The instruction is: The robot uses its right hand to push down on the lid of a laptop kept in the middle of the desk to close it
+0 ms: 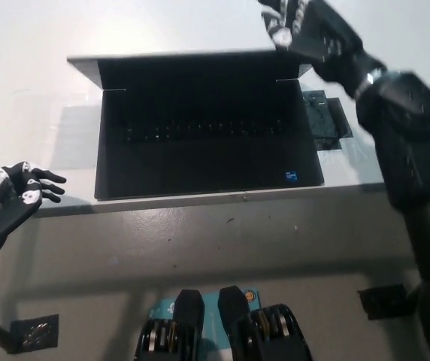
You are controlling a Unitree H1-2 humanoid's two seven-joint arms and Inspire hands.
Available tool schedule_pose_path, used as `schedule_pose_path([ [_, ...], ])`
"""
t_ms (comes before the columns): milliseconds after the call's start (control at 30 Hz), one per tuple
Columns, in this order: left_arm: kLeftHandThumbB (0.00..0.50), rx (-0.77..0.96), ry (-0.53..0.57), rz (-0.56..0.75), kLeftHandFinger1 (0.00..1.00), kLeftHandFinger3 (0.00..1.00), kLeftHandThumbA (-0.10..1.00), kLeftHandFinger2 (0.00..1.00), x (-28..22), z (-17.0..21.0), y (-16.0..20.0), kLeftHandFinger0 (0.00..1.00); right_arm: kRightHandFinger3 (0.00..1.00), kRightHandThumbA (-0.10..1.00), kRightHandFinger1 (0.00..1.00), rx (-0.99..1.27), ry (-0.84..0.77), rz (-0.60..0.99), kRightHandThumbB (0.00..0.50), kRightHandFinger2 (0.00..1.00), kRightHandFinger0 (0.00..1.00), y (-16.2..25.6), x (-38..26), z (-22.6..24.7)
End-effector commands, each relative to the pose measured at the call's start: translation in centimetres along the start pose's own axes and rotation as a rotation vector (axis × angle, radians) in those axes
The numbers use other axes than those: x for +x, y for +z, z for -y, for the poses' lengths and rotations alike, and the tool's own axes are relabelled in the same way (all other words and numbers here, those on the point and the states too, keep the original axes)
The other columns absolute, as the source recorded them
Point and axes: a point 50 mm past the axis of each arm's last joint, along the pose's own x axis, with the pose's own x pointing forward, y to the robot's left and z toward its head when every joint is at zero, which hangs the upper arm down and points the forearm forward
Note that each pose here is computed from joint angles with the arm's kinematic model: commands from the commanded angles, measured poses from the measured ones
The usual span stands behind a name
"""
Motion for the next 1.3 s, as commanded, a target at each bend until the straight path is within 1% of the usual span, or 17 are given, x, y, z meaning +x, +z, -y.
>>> schedule_pose_path([
  [0,0.105,0.057,0.011,0.077,0.49,0.50,-0.10,0.51,1.0,-1.7,2.6,0.51,1.00,0.19,1.00,0.121,-0.034,-0.075,0.258,0.92,1.00,-3.4,-2.9,-1.0],
  [33,0.105,0.055,0.010,0.077,0.49,0.50,-0.10,0.52,1.0,-1.7,2.6,0.51,1.00,0.19,1.00,0.120,-0.032,-0.078,0.255,0.92,1.00,-3.7,-3.2,-1.2],
  [133,0.116,0.046,0.012,0.068,0.50,0.50,-0.10,0.53,0.9,-1.7,2.7,0.53,1.00,0.15,1.00,0.147,-0.024,-0.087,0.196,0.90,1.00,-5.0,-4.5,-2.1],
  [200,0.113,0.059,0.013,0.068,0.50,0.50,-0.10,0.53,0.9,-1.7,2.8,0.53,1.00,0.13,0.99,0.171,-0.027,-0.101,0.182,0.88,1.00,-5.8,-5.2,-2.4],
  [300,0.113,0.054,0.004,0.081,0.48,0.49,-0.10,0.51,1.2,-1.9,2.8,0.51,1.00,0.17,1.00,0.172,-0.035,-0.123,0.171,0.91,1.00,-7.2,-6.2,-3.0],
  [433,0.110,0.046,0.008,0.074,0.49,0.49,-0.10,0.52,1.1,-1.9,2.8,0.52,1.00,0.17,0.98,0.217,-0.057,-0.145,0.179,0.87,1.00,-9.0,-7.3,-3.5],
  [500,0.112,0.055,0.004,0.077,0.49,0.49,-0.10,0.52,1.3,-1.8,3.1,0.52,1.00,0.17,0.98,0.237,-0.063,-0.150,0.180,0.89,1.00,-9.8,-8.0,-3.6],
  [567,0.116,0.053,0.005,0.077,0.49,0.49,-0.10,0.52,1.4,-1.8,3.1,0.52,1.00,0.15,0.96,0.267,-0.088,-0.170,0.213,0.89,1.00,-10.5,-8.5,-3.8],
  [667,0.098,0.058,-0.001,0.081,0.49,0.50,-0.10,0.51,1.4,-1.9,3.0,0.52,1.00,0.16,1.00,0.266,-0.093,-0.189,0.193,0.92,1.00,-11.4,-9.1,-3.6],
  [867,0.108,0.057,-0.004,0.076,0.50,0.50,-0.10,0.53,1.4,-1.9,3.1,0.53,1.00,0.19,1.00,0.295,-0.105,-0.218,0.232,0.89,1.00,-12.6,-9.5,-3.5],
  [1000,0.097,0.058,-0.008,0.087,0.49,0.49,-0.10,0.53,1.4,-1.8,3.0,0.52,1.00,0.17,1.00,0.307,-0.123,-0.231,0.217,0.86,1.00,-13.4,-9.8,-3.5],
  [1033,0.101,0.069,-0.008,0.086,0.50,0.49,-0.10,0.54,1.4,-1.8,3.1,0.52,1.00,0.16,1.00,0.310,-0.126,-0.234,0.206,0.88,1.00,-13.7,-10.0,-3.4],
  [1067,0.101,0.069,-0.003,0.081,0.50,0.50,-0.10,0.54,1.3,-1.8,3.1,0.53,1.00,0.17,1.00,0.313,-0.128,-0.234,0.212,0.88,1.00,-13.9,-10.1,-3.3],
  [1167,0.114,0.055,0.003,0.070,0.52,0.49,-0.10,0.55,1.3,-1.8,3.1,0.54,1.00,0.16,1.00,0.323,-0.124,-0.232,0.198,0.89,1.00,-14.0,-10.1,-3.2],
  [1200,0.112,0.048,-0.003,0.087,0.51,0.49,-0.10,0.55,1.4,-1.9,2.9,0.54,1.00,0.15,1.00,0.325,-0.125,-0.230,0.210,0.89,1.00,-14.0,-10.0,-3.2],
  [1233,0.111,0.047,-0.003,0.083,0.50,0.49,-0.10,0.54,1.4,-1.8,3.0,0.53,1.00,0.14,1.00,0.321,-0.123,-0.227,0.199,0.91,1.00,-13.7,-9.9,-3.2],
  [1267,0.120,0.045,0.003,0.072,0.50,0.49,-0.10,0.53,1.0,-1.8,2.6,0.53,1.00,0.13,1.00,0.318,-0.116,-0.218,0.208,0.90,1.00,-13.1,-9.9,-3.3],
])
